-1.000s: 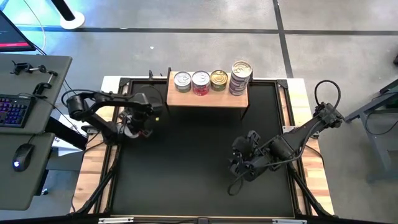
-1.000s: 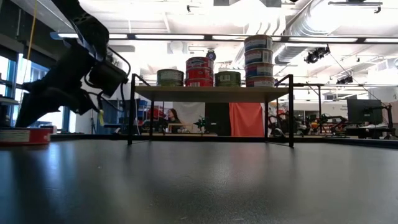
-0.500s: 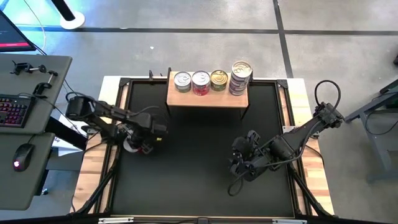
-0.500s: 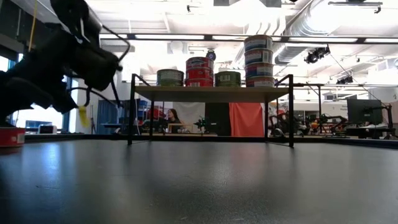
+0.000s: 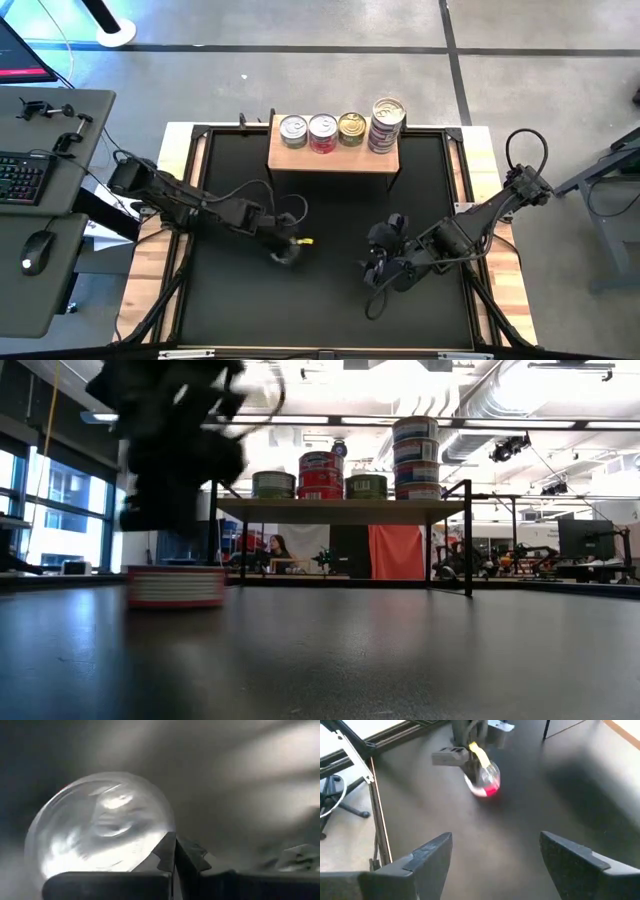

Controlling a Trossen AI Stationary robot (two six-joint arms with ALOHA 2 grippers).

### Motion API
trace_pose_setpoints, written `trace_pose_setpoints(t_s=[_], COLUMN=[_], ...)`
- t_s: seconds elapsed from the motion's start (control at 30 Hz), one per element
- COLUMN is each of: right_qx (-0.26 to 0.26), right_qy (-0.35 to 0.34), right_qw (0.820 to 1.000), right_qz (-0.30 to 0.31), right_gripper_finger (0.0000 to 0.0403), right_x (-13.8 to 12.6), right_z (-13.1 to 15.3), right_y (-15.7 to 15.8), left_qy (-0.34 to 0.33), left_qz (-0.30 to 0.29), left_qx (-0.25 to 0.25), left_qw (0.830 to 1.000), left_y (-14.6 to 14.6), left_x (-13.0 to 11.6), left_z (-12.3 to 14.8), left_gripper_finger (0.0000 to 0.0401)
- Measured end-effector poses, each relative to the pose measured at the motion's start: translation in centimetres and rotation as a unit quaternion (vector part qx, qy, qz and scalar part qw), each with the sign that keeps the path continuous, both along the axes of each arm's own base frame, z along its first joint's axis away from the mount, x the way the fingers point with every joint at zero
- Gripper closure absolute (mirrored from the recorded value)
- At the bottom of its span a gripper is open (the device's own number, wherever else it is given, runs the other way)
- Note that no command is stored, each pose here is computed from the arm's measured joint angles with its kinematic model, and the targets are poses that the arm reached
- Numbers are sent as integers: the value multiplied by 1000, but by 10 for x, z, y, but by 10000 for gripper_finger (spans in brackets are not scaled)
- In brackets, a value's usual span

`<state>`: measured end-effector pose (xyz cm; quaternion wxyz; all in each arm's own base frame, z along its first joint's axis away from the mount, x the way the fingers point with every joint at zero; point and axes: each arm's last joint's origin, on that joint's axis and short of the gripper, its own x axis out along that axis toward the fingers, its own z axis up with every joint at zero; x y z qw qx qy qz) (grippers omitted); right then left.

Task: Stack canned seafood by type on shelf
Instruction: Stack the red tuna can on top of the other red tuna cans

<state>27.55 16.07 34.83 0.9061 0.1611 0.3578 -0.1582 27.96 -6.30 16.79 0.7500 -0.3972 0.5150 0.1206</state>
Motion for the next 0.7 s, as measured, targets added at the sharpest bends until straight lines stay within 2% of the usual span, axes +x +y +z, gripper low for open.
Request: trace_pose_setpoints(t_s=[0.07, 0.13, 0.3, 0.37, 0.47, 0.53, 0.63, 0.7], right_qx=[2, 6, 17, 20, 21, 23, 30, 32], right_qy=[-1, 2, 10, 12, 13, 12, 8, 3], right_qw=[1000, 1000, 1000, 1000, 1000, 1000, 999, 999], right_qz=[-1, -8, -7, -2, 5, 11, 8, -3], right_gripper_finger=[114, 114, 114, 114, 114, 114, 114, 114], right_x=[0, -1, -3, -4, -7, -10, -17, -22], right_z=[0, 0, -1, -1, -1, 0, 4, 7], right_y=[0, 0, 2, 4, 7, 10, 11, 11], left_qy=[-80, -132, -117, -110, -160, -209, -247, -264], left_qz=[-8, -17, -30, -59, -107, -139, -186, -203], left_qx=[2, 5, 14, 5, 20, 46, 97, 142], left_qw=[997, 991, 993, 992, 981, 967, 946, 932], left_y=[-7, -13, -25, -30, -37, -42, -42, -42], left_x=[14, 29, 63, 78, 103, 114, 116, 106], left_z=[4, 0, -27, -32, -15, 5, 35, 57], left_gripper_finger=[401, 401, 401, 401, 401, 401, 401, 401])
